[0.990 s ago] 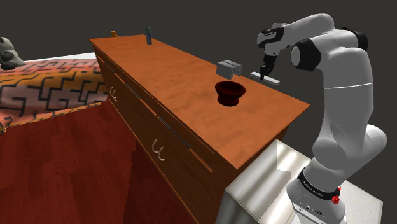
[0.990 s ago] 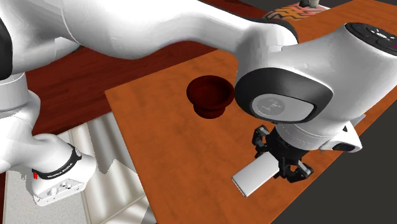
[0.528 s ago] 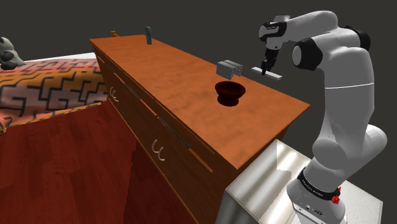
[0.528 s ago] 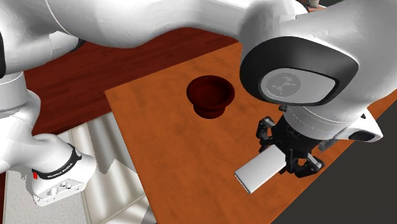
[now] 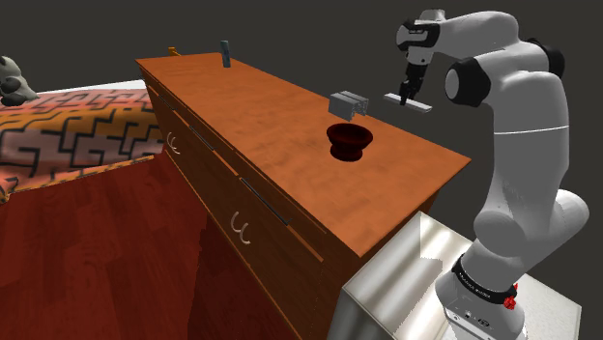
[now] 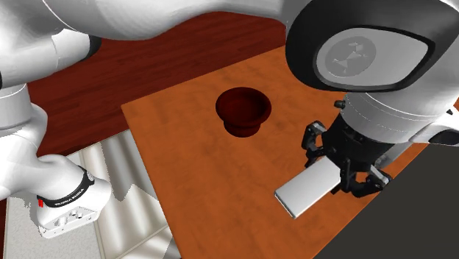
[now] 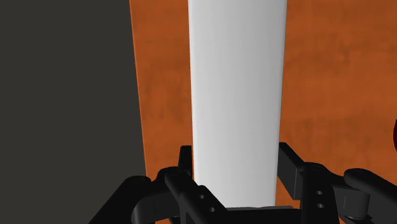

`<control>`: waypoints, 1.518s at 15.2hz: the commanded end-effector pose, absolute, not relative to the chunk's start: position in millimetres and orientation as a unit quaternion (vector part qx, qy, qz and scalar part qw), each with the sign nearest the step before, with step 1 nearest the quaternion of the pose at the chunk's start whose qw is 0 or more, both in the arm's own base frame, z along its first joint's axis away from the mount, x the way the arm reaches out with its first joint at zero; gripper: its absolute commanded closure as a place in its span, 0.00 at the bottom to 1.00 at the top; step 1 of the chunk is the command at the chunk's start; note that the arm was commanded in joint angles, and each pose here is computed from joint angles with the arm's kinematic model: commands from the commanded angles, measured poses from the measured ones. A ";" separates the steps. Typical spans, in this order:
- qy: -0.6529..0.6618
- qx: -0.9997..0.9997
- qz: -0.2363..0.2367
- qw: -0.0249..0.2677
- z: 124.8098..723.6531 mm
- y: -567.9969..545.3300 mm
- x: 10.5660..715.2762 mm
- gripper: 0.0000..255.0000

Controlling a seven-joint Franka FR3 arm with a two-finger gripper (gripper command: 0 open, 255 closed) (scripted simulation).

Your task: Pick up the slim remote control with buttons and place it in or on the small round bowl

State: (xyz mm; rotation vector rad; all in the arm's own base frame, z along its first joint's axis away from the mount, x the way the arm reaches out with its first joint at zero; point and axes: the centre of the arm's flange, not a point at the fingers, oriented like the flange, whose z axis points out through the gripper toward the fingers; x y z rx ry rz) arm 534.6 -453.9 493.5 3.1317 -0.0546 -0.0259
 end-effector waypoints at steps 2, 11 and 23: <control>-0.017 1.000 -0.008 0.005 502.7 -441.2 536.5 1.00; -0.017 1.000 -0.008 0.005 504.7 -323.9 555.6 1.00; -0.017 1.000 -0.008 0.005 507.4 -167.6 581.2 1.00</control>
